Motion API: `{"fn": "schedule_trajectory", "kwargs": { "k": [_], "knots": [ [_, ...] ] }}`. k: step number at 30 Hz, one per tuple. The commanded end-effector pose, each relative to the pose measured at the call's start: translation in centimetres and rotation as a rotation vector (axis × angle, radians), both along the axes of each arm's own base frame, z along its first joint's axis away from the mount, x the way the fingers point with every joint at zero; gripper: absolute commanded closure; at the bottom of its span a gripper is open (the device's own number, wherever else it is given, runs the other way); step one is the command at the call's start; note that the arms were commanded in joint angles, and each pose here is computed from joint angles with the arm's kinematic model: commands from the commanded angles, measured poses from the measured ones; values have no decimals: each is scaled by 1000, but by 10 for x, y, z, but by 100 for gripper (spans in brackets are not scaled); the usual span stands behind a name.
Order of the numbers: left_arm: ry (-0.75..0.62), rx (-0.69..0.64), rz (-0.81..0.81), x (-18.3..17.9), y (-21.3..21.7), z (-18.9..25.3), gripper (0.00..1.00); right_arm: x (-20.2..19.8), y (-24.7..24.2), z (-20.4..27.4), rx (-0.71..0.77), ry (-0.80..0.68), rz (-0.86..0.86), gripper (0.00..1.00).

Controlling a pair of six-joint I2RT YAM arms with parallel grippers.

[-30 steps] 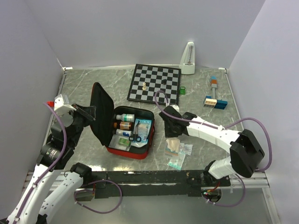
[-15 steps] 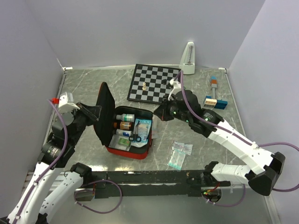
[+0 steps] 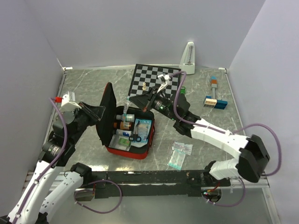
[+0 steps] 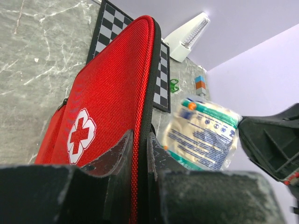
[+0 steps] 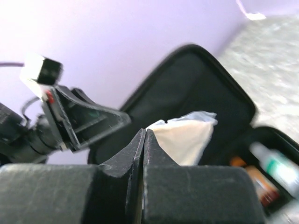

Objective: Organize the medicine kit
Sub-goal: Place the medical item at the medicine box.

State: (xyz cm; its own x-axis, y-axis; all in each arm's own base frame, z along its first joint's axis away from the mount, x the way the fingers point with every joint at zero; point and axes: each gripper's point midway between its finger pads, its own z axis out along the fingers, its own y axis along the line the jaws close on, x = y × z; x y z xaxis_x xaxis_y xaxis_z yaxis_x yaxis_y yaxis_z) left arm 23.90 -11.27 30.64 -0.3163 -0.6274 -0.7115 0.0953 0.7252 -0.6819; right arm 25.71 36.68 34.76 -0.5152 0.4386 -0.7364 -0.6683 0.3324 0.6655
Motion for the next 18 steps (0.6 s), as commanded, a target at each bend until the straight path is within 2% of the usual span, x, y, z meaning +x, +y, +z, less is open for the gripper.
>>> {"fn": "schedule_trajectory", "kwargs": {
  "k": [1, 9, 18],
  "knots": [
    [-6, -58, -27, -5, -6, 12, 99, -17, 4, 60, 323, -121, 87, 100],
    [12, -64, -64, -2, -15, 12, 99, -19, 11, 78, 503, -131, 152, 100],
    [-1, -60, -70, -6, -14, 15, 99, -17, 30, 83, 552, -127, 172, 100]
  ]
}}
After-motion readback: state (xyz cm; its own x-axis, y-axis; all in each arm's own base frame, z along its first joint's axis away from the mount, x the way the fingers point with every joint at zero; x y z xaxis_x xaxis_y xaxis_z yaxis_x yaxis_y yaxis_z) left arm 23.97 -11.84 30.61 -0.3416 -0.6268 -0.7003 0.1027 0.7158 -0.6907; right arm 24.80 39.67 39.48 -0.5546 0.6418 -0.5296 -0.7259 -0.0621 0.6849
